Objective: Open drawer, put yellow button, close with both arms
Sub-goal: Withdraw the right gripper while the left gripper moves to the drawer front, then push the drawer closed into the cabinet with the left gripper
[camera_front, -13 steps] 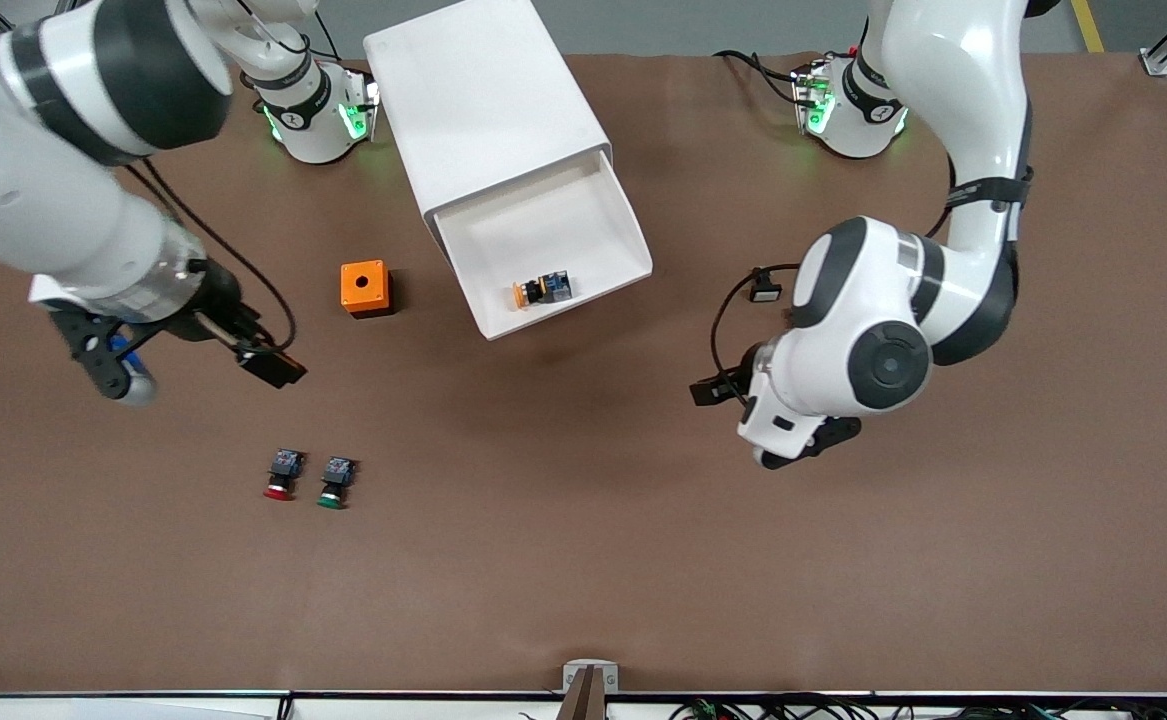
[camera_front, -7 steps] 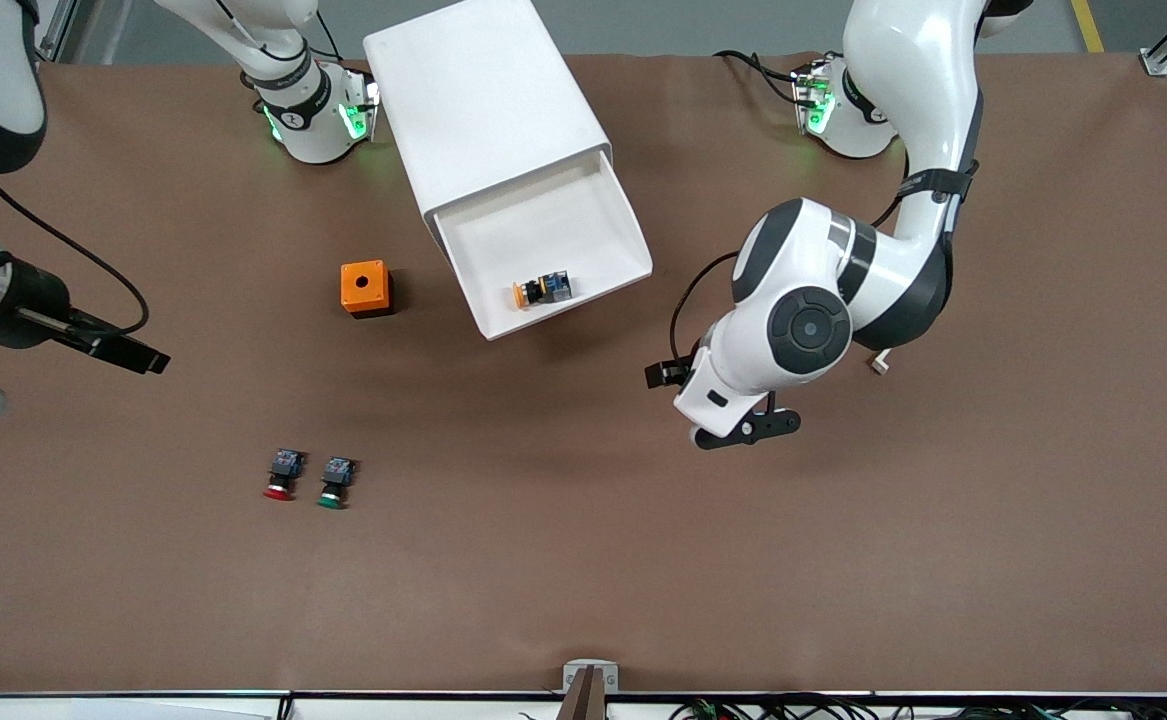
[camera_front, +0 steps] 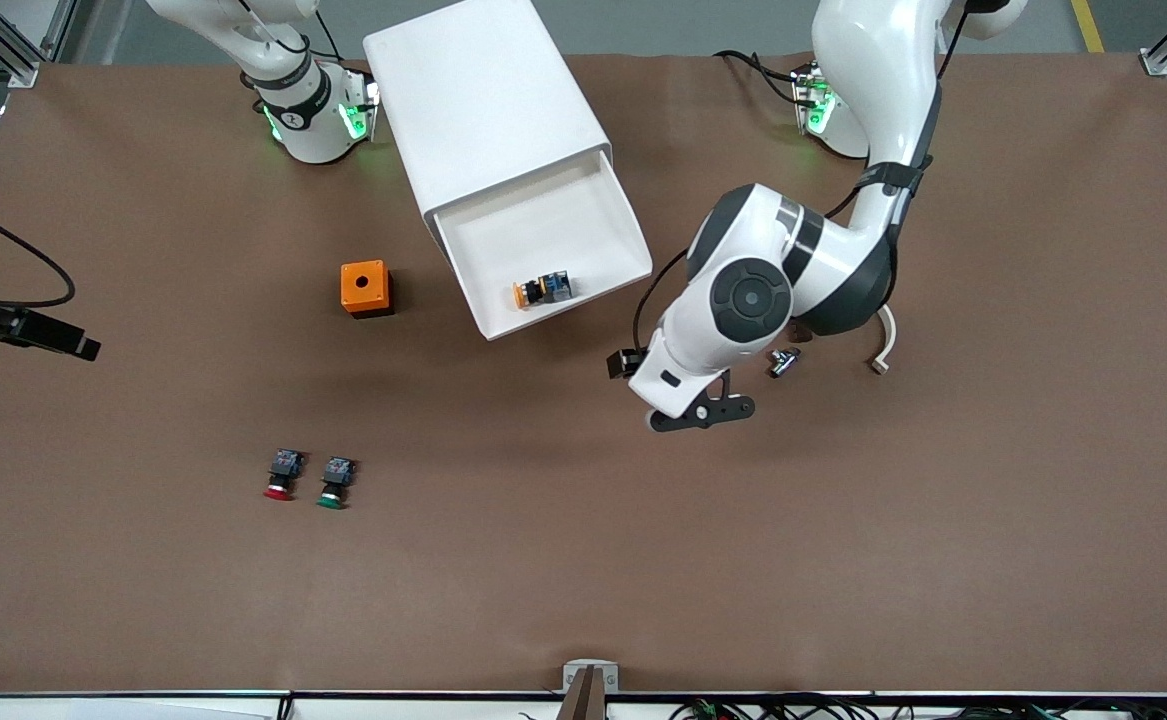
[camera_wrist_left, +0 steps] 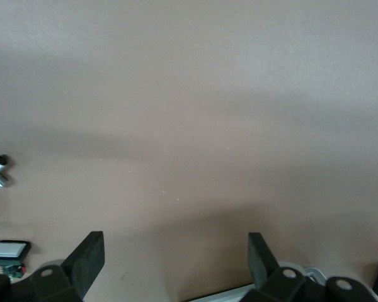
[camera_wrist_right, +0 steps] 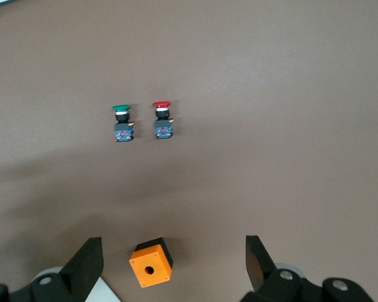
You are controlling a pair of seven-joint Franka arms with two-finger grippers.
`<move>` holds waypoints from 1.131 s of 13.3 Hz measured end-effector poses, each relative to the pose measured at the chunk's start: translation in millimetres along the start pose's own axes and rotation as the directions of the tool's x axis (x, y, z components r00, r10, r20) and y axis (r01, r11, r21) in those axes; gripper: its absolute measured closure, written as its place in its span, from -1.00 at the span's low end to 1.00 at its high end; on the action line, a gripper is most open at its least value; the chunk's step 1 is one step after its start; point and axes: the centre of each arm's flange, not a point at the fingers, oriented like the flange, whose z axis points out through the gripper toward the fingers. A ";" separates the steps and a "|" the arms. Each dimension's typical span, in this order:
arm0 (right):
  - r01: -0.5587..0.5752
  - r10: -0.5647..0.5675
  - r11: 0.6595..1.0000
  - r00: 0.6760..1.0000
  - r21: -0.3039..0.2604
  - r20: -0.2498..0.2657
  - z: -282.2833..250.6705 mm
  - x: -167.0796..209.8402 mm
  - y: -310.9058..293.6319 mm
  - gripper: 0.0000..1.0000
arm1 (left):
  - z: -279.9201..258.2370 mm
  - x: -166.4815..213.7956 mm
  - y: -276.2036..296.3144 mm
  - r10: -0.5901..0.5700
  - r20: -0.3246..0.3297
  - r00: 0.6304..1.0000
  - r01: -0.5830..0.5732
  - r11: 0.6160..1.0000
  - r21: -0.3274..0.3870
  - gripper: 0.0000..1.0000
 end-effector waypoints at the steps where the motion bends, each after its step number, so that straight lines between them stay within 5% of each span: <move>1: 0.003 -0.003 1.000 1.000 0.000 -0.002 -1.4 -1.2 1.0 -1.00 | 4.9 -7.0 6.2 -0.001 0.004 1.000 0.001 1.000 0.005 -1.00; 9: 0.030 -0.028 0.999 0.997 0.029 -0.073 -7.8 -53.1 -1.6 -1.00 | 42.2 -88.8 73.3 -0.142 0.019 0.990 0.141 0.989 0.044 -1.00; 15: 0.099 -0.106 0.992 0.990 -0.076 -0.095 -10.8 -56.6 -20.9 -1.00 | 70.8 -172.6 120.3 -0.177 0.085 0.981 0.170 0.981 0.090 -1.00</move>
